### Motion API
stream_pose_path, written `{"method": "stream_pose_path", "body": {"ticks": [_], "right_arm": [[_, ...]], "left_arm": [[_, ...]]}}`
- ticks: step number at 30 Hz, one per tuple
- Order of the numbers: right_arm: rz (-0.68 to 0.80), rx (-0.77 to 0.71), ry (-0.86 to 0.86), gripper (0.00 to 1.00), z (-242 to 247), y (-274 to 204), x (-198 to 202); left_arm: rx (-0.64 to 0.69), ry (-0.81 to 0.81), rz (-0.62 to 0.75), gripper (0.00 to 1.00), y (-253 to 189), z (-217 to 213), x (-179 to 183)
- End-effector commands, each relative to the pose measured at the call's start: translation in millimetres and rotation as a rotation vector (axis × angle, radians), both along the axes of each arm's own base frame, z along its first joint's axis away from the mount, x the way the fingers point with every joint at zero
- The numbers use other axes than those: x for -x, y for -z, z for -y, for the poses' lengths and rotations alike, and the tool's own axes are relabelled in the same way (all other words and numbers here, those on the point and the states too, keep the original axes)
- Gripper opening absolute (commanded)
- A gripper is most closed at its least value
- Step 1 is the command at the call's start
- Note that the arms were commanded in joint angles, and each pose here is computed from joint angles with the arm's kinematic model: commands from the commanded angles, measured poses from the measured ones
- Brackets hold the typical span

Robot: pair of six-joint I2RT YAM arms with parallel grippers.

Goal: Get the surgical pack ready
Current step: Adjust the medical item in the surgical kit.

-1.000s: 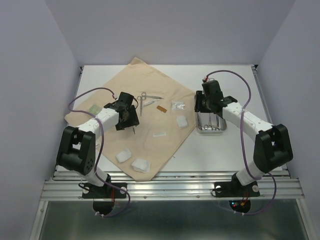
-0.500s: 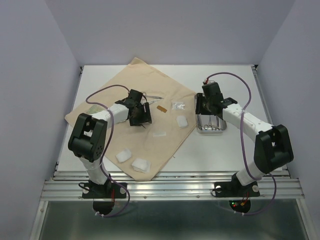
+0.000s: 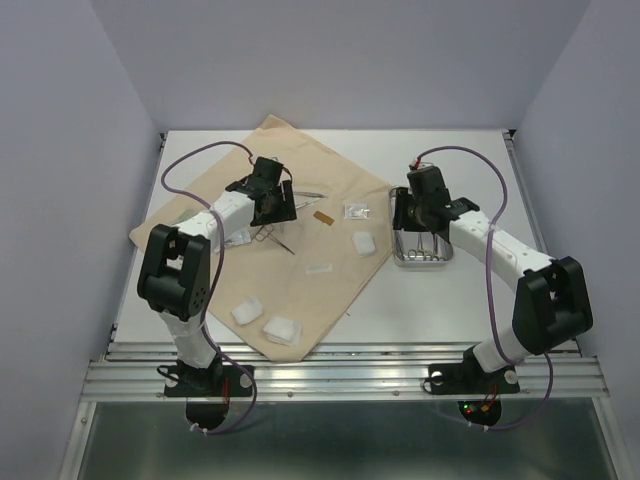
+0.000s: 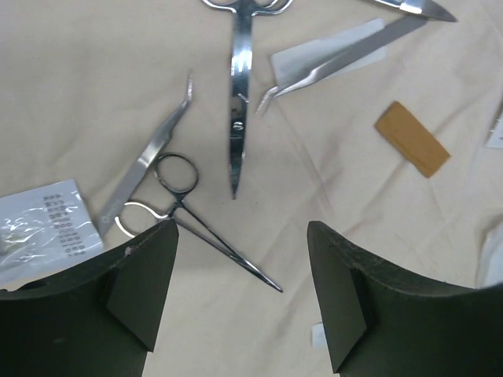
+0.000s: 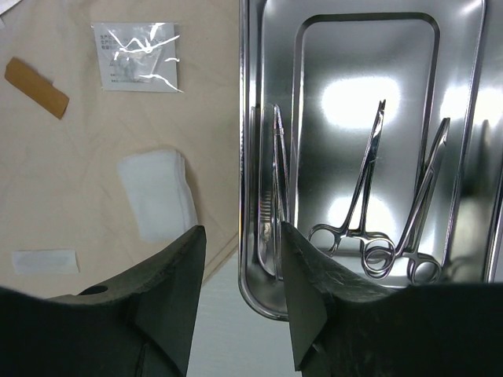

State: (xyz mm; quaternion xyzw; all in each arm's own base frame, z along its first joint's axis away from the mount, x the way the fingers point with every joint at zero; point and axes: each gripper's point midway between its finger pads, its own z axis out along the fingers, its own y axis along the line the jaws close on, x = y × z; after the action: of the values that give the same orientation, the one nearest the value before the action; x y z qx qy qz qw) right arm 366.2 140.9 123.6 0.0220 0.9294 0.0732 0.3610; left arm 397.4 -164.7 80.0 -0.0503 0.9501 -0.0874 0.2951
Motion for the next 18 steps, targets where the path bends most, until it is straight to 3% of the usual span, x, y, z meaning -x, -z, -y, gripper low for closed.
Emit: {"method": "stream_pose_path", "body": {"ticks": [1,13,18], "right_arm": [[0.031,-0.027,-0.011,0.49,-7,-11,-1],[0.026,-0.042,-0.044,0.49,-19,-7,-2],[0.020,-0.042,-0.044,0.49,-18,-4,1]], "left_arm": [[-0.149,-0.024,-0.011,0.78,-1,-25,2],[-0.158,-0.025,-0.109,0.79,36,-26,2],[-0.125,-0.027,-0.153,0.84,54,-22,13]]}}
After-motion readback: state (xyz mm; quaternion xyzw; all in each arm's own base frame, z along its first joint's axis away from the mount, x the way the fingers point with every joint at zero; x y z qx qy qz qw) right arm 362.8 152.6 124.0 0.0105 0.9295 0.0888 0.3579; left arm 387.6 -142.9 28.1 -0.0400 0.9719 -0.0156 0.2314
